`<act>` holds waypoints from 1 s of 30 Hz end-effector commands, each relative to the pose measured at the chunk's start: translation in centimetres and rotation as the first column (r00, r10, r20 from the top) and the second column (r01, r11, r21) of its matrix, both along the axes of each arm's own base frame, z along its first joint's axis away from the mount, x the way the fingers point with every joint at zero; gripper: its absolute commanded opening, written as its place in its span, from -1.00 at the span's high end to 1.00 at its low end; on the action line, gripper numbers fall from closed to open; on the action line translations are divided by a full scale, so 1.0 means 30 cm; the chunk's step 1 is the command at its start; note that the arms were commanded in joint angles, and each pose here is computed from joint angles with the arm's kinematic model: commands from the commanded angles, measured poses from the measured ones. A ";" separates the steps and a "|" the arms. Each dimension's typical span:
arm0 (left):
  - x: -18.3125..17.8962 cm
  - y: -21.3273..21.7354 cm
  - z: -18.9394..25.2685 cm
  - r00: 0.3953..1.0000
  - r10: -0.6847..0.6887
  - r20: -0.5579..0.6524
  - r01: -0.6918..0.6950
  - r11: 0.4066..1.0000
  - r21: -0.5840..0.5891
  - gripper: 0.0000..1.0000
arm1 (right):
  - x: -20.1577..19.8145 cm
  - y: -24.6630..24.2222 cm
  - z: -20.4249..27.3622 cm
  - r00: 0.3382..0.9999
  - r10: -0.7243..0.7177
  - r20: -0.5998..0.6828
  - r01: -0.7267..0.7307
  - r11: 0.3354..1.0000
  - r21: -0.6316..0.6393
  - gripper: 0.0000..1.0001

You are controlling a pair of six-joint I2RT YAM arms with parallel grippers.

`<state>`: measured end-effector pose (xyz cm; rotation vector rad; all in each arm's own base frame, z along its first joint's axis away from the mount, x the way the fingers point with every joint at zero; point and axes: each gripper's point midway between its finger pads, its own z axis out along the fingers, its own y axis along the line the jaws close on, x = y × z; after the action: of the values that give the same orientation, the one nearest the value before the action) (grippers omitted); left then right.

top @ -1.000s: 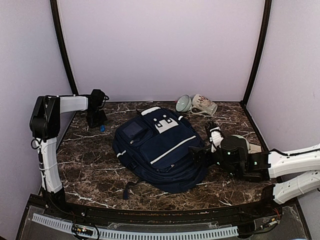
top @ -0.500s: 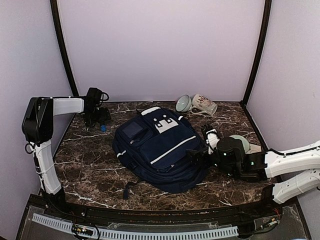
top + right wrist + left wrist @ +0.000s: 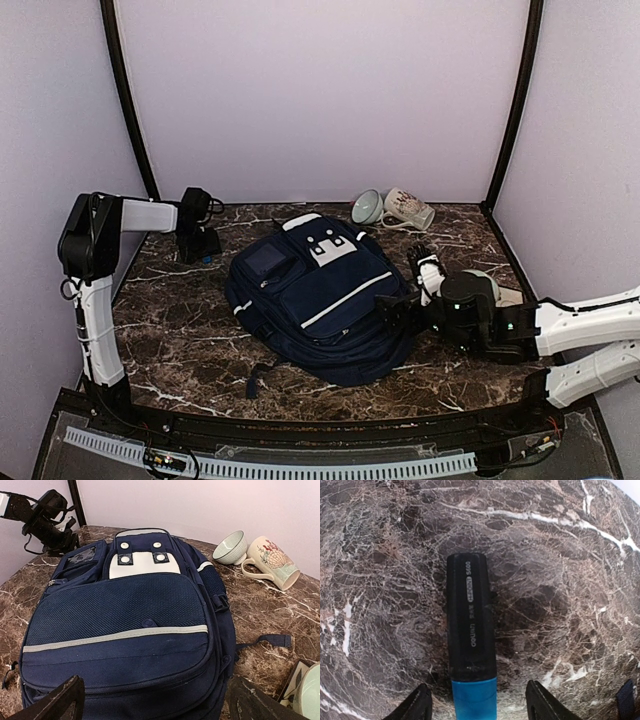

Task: Pack the student bag
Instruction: Pick up the pen at the corner of the board.

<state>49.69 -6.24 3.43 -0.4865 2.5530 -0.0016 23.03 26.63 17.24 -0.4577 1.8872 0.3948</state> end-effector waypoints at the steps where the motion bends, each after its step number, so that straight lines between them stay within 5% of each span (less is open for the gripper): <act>1: -0.004 -0.001 0.003 1.000 0.002 -0.008 -0.002 1.000 0.006 -0.26 | 0.009 -0.016 0.028 0.999 -0.021 0.024 0.020 0.999 0.034 -1.00; 12: -0.003 -0.010 -0.027 0.999 -0.034 0.000 0.034 0.999 -0.004 0.54 | -0.011 -0.036 0.037 1.000 -0.014 0.003 0.014 0.998 0.069 -1.00; 20: -0.044 -0.110 0.145 0.969 -0.186 0.163 0.187 0.982 0.006 0.74 | -0.045 -0.036 0.080 0.999 0.039 0.010 -0.040 0.988 0.146 -1.00; 26: -0.147 -0.256 0.365 0.869 -0.352 0.347 0.340 0.936 0.095 1.00 | -0.077 -0.027 0.123 0.995 0.101 0.013 -0.101 0.972 0.212 -1.00; 30: -0.242 -0.363 0.483 0.752 -0.466 0.466 0.475 0.874 0.107 1.00 | -0.098 -0.015 0.147 0.990 0.144 0.000 -0.140 0.963 0.232 -1.00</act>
<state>43.79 -14.94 13.28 0.0057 2.2846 -0.1996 20.69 25.57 20.28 -0.4286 1.8220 0.6152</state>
